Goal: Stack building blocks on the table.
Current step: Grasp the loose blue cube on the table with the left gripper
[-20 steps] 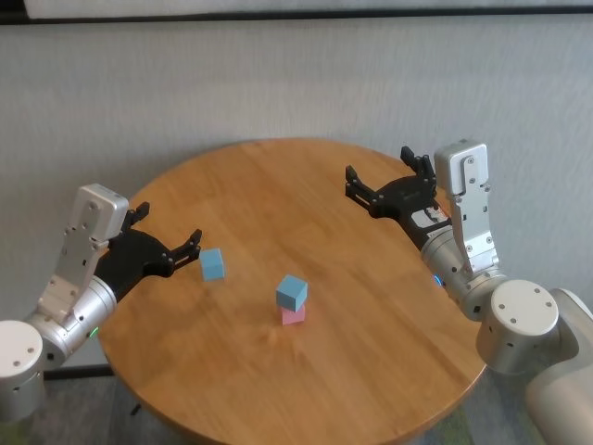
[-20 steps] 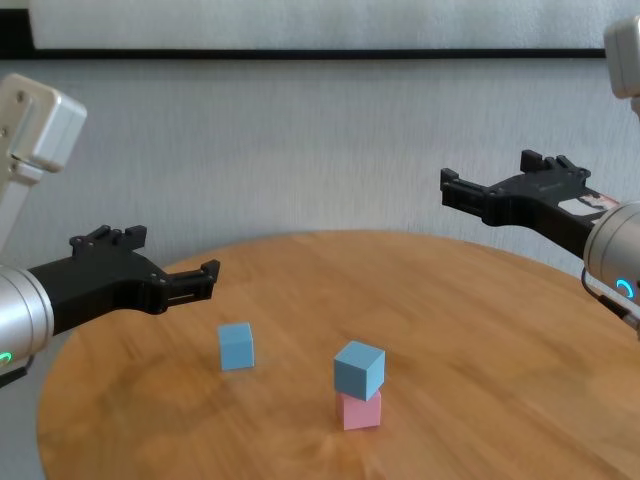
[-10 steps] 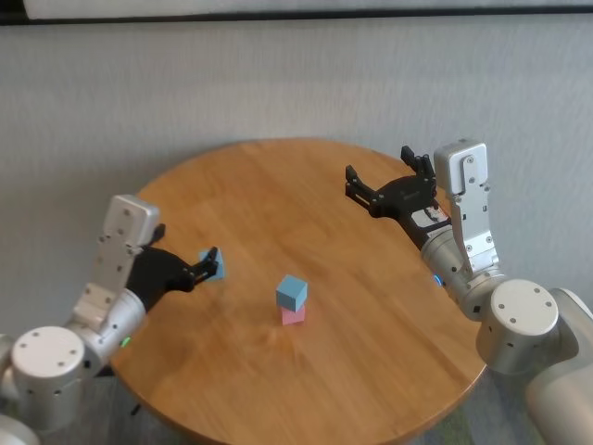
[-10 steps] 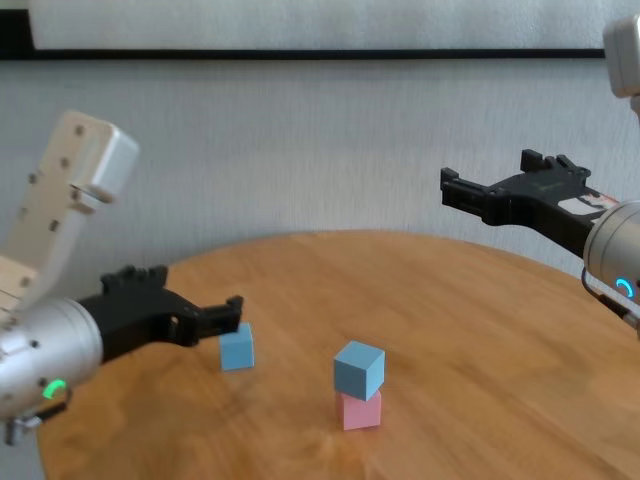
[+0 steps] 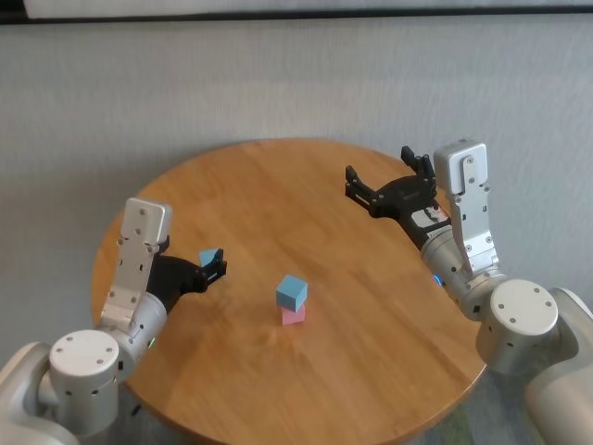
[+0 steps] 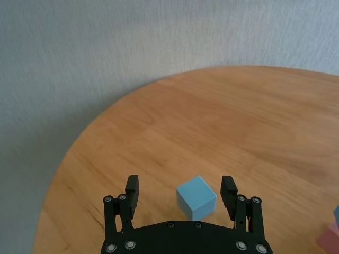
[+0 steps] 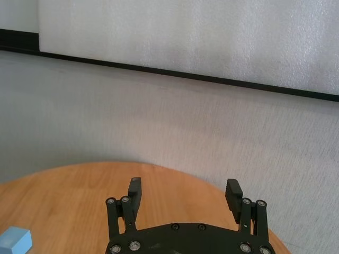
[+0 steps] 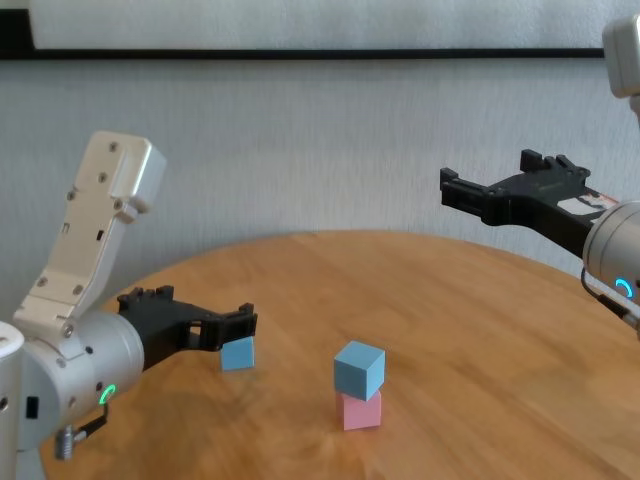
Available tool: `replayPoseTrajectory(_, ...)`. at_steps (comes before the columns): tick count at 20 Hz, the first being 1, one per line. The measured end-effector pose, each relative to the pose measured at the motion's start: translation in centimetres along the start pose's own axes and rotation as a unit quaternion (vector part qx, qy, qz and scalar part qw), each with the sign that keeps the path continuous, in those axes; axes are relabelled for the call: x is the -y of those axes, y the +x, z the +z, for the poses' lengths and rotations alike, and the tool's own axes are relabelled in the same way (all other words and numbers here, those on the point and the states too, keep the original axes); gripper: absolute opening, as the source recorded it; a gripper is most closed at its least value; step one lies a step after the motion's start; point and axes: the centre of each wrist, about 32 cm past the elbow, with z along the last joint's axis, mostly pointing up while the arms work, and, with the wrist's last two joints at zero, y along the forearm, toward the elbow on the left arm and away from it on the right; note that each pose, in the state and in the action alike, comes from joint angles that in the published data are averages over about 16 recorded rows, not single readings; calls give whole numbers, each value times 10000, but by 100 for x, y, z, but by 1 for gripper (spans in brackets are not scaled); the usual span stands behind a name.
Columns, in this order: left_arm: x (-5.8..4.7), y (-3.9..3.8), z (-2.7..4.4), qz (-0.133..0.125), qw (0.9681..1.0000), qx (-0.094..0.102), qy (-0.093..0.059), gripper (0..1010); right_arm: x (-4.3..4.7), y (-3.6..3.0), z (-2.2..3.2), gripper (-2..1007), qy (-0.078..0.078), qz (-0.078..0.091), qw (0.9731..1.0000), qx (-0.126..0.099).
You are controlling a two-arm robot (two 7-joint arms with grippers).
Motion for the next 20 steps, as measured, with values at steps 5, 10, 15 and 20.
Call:
replayPoseTrajectory(5, 54, -98, 47, 170, 9996, -186, 126, 1000, 1, -1, 0, 1000, -2, -1, 10000, 2)
replayPoseTrajectory(10, 123, -162, 92, 263, 9988, -321, 249, 1000, 2, -1, 0, 1000, -4, -1, 10000, 4)
replayPoseTrajectory(15, 199, -195, 114, 288, 9982, -360, 396, 1000, 2, -2, 0, 1001, -6, -1, 10000, 5)
replayPoseTrajectory(20, 260, -203, 99, 299, 9977, -343, 505, 1000, 3, -2, 0, 1001, -6, -1, 10000, 5)
